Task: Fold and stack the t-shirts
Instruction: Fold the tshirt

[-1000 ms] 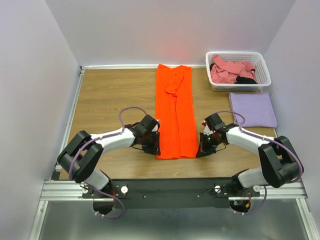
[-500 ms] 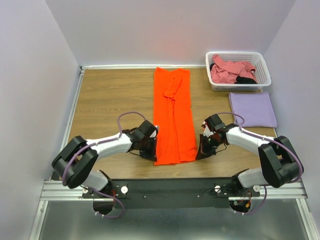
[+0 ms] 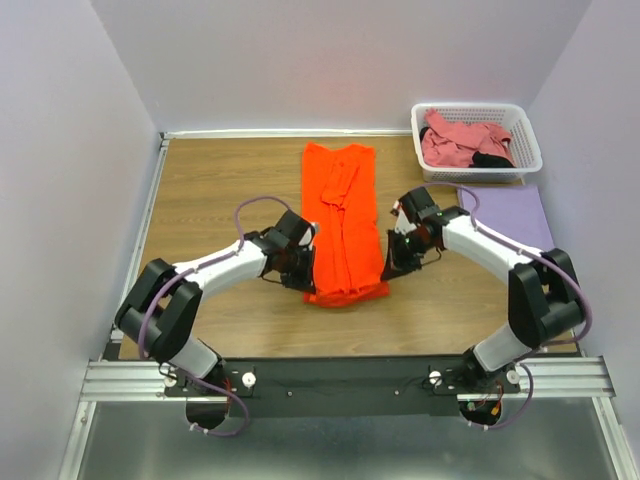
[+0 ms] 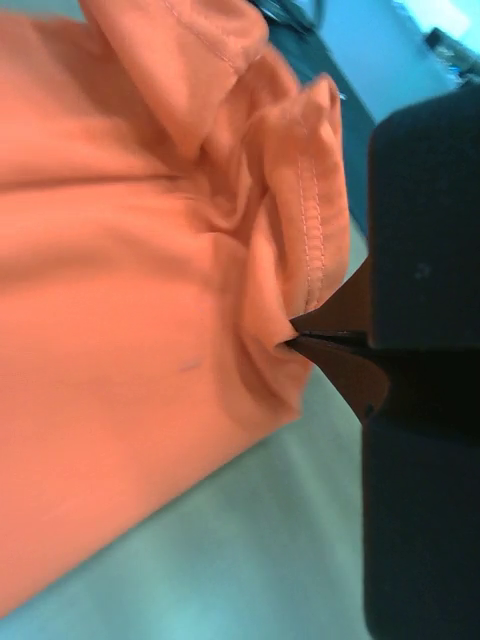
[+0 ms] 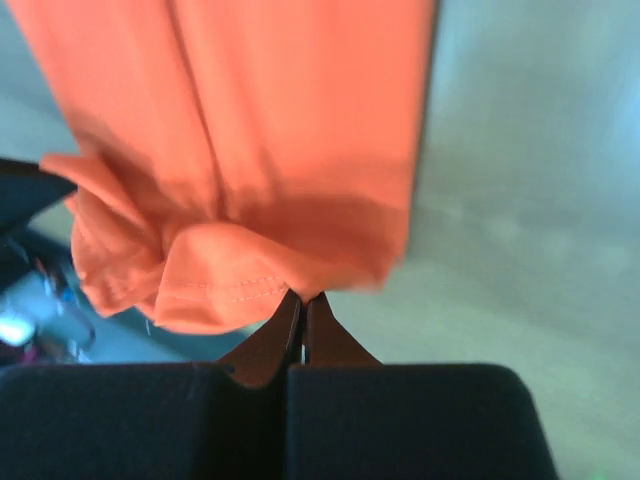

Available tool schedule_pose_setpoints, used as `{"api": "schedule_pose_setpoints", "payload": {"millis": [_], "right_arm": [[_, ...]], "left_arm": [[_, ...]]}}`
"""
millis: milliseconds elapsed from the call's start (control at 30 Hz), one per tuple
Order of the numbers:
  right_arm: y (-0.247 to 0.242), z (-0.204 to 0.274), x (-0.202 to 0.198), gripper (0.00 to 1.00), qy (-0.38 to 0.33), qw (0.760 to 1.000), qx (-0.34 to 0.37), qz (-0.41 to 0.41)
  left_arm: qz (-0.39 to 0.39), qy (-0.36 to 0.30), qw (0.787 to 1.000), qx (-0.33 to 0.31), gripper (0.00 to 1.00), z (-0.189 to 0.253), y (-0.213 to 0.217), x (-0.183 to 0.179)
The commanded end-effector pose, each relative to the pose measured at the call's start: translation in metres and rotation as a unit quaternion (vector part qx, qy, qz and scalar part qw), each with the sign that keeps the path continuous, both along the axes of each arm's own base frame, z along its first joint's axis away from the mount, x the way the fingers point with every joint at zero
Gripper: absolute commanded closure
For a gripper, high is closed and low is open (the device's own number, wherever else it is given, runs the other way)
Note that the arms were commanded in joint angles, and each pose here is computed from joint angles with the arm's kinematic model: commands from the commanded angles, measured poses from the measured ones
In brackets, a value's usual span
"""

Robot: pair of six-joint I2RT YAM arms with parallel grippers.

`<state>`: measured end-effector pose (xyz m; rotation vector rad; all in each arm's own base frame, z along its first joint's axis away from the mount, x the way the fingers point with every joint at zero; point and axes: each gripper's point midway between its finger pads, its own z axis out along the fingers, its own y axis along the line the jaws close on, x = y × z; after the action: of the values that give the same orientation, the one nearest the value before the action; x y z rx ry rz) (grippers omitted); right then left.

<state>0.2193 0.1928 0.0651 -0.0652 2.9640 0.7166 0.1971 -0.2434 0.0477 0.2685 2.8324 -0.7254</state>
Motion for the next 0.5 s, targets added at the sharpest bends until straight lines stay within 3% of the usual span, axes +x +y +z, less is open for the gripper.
{"api": "schedule_pose_setpoints", "payload": {"millis": [0,267,467], "right_arm": [[-0.01,-0.002,0.051,1.0,-0.057,0.997,-0.059,0.003],[-0.006,0.011,0.143,0.99,-0.128,0.989,-0.066,-0.017],[-0.005,0.012,0.181,1.0,-0.165,0.983,-0.08,-0.026]], "left_arm": [[-0.002,-0.058,0.998,-0.015,1.0,0.016,0.002,0.052],[0.042,-0.116,0.992,-0.014,1.0,0.03,0.025,0.139],[0.057,-0.156,0.986,-0.013,1.0,0.036,0.036,0.19]]}}
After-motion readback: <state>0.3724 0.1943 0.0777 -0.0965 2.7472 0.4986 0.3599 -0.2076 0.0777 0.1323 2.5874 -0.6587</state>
